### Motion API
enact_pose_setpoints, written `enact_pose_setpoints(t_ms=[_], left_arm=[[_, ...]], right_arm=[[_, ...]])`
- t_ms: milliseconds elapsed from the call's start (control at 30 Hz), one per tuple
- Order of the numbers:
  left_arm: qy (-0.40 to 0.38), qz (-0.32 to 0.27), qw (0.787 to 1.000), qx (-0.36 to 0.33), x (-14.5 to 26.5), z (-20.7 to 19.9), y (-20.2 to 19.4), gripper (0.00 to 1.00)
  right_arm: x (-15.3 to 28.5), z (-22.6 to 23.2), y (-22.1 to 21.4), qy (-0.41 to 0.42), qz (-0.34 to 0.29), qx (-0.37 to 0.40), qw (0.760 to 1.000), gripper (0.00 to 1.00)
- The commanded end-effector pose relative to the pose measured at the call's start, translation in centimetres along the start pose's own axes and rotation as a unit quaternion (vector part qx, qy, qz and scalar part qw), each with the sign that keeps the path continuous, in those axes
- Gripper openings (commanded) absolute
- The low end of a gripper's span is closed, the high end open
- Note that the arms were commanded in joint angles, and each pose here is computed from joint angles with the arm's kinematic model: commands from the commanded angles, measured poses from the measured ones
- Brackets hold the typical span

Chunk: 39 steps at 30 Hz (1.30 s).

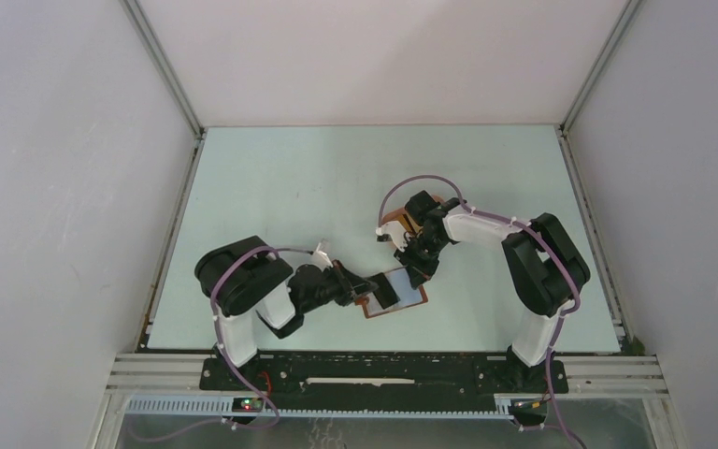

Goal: Put the credit cards into the card holder
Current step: Insert the credit card into the card holder.

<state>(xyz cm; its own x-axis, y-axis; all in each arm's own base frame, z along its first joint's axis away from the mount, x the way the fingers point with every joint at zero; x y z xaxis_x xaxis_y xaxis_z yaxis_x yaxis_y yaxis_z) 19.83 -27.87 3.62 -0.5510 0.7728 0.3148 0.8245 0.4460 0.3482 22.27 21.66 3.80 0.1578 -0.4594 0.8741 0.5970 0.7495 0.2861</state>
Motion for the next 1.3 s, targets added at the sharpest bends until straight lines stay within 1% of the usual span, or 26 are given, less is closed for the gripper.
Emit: enact_pose_setpoints(t_ms=[0, 167, 467, 867, 1267], left_arm=[[-0.041, 0.002, 0.999, 0.000, -0.8, -2.0, 0.3, 0.00], [-0.041, 0.009, 0.999, 0.009, -0.8, -1.9, 0.0, 0.00], [-0.025, 0.038, 0.998, 0.034, -1.0, -1.2, -0.9, 0.00], [0.031, 0.072, 0.996, 0.031, -1.2, -0.2, -1.6, 0.00], [0.026, 0.090, 0.995, 0.025, -2.2, -0.3, -1.4, 0.00]], right_arm=[[0.1, -0.1, 0.7, -0.006, 0.001, 0.007, 1.000, 0.01], [0.1, -0.1, 0.7, -0.007, 0.000, 0.007, 1.000, 0.01], [0.2, -0.1, 0.7, -0.008, 0.000, 0.007, 1.000, 0.01], [0.2, -0.1, 0.7, -0.009, -0.001, 0.007, 1.000, 0.01], [0.3, -0.1, 0.8, -0.009, -0.003, 0.007, 1.000, 0.01]])
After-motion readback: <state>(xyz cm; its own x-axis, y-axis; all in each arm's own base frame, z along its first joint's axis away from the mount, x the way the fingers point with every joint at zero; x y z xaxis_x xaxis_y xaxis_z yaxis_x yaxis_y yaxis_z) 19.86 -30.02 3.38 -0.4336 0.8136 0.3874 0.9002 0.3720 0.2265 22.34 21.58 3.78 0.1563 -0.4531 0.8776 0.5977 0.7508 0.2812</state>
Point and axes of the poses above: each gripper's point midway between its finger pads, its own x axis back along the fingers, its own z axis along the line the jaws close on, y = z × x, the point moved 2 cm from there along x, back along the fingers, and after that the axes turned 8 degrees about -x, right-handed, at the moved point
